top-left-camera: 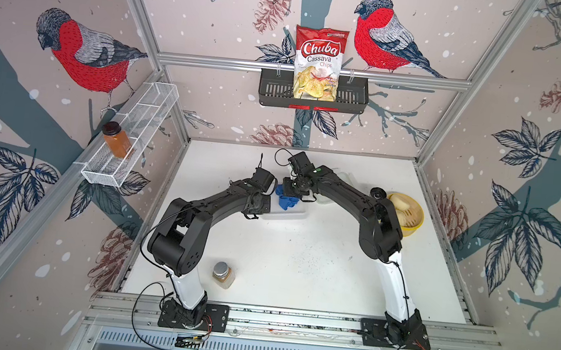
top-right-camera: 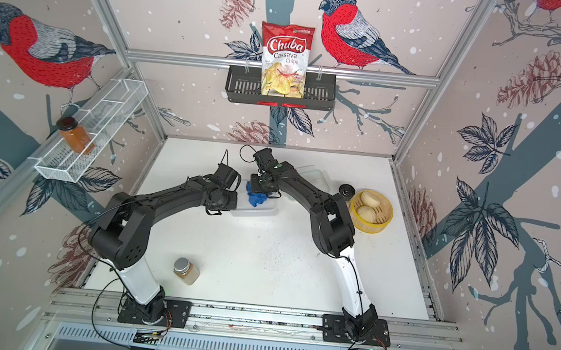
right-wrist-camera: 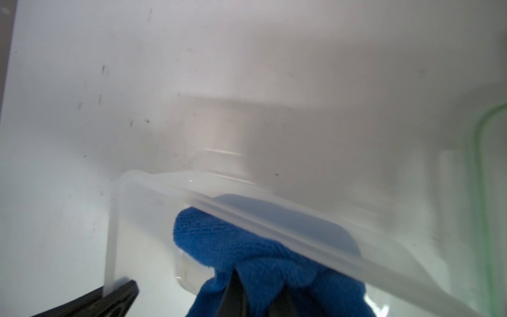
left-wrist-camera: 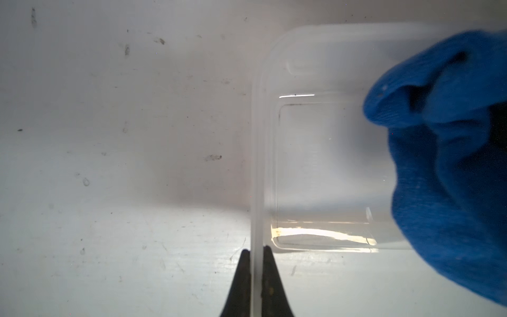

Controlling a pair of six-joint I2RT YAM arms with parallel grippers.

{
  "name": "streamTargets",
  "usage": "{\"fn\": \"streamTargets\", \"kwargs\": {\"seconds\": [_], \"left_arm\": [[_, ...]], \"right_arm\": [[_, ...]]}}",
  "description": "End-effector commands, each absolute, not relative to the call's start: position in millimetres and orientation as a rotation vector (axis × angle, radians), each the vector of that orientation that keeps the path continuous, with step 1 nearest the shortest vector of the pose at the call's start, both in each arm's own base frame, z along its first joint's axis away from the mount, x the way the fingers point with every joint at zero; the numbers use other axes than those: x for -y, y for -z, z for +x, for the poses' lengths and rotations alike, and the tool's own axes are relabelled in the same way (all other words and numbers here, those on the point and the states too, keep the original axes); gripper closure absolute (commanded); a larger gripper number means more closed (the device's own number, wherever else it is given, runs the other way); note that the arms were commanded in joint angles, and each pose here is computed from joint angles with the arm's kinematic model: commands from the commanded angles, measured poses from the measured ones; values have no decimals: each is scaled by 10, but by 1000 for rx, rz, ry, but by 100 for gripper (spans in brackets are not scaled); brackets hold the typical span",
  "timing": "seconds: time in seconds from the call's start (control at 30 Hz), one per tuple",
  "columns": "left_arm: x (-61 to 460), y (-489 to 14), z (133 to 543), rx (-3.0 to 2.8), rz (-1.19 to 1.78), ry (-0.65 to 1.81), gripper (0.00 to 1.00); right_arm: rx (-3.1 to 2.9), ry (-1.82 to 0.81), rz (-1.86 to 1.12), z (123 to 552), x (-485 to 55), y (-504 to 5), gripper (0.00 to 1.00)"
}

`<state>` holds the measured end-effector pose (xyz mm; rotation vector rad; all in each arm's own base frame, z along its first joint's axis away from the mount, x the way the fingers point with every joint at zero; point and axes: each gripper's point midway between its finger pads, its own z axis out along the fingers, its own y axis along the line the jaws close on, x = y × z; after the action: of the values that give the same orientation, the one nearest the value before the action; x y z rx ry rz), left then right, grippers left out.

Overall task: Wipe the insides of the lunch boxes
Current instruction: Wipe the dirt inside the lunch box.

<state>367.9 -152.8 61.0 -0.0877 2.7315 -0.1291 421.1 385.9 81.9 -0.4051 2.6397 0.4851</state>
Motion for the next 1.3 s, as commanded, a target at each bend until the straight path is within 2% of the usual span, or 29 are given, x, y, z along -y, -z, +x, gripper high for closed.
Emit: {"fn": "streamTargets", "kwargs": {"seconds": [0.0,0.13,0.3,0.4,0.53,0.77,0.9,1.03,1.27], "left_arm": [[1489,-558,3548,-2795,-58,101,100],[1476,-572,3537,-2793,-59,96,100],[1474,-589,3537,-2792,-57,94,100],[1476,-606,3541,-2788,-61,98,100],[1474,-621,3541,-2788,-61,96,100],[1478,-630,3561,-2791,-48,87,100],[1483,-643,3568,-2787,-49,89,100],[1511,-682,3584,-2769,-36,117,100],[1676,-784,3604,-2731,14,254,100]], "right_arm": [[-2577,-328,-293,4386,-3569,-915,100],[-2546,-391,-312,4338,-3754,-992,100],[-2551,-547,-537,4109,-4615,-921,100],[-2562,-645,-581,4037,-4944,-873,100],[-2589,-604,-542,4101,-4783,-792,100],[-2587,-533,-271,4405,-3813,-895,100],[-2594,-471,-220,4444,-3505,-906,100],[-2577,-657,-296,4321,-3716,-953,100],[-2521,-1026,-502,3986,-4488,-1018,100]]}}
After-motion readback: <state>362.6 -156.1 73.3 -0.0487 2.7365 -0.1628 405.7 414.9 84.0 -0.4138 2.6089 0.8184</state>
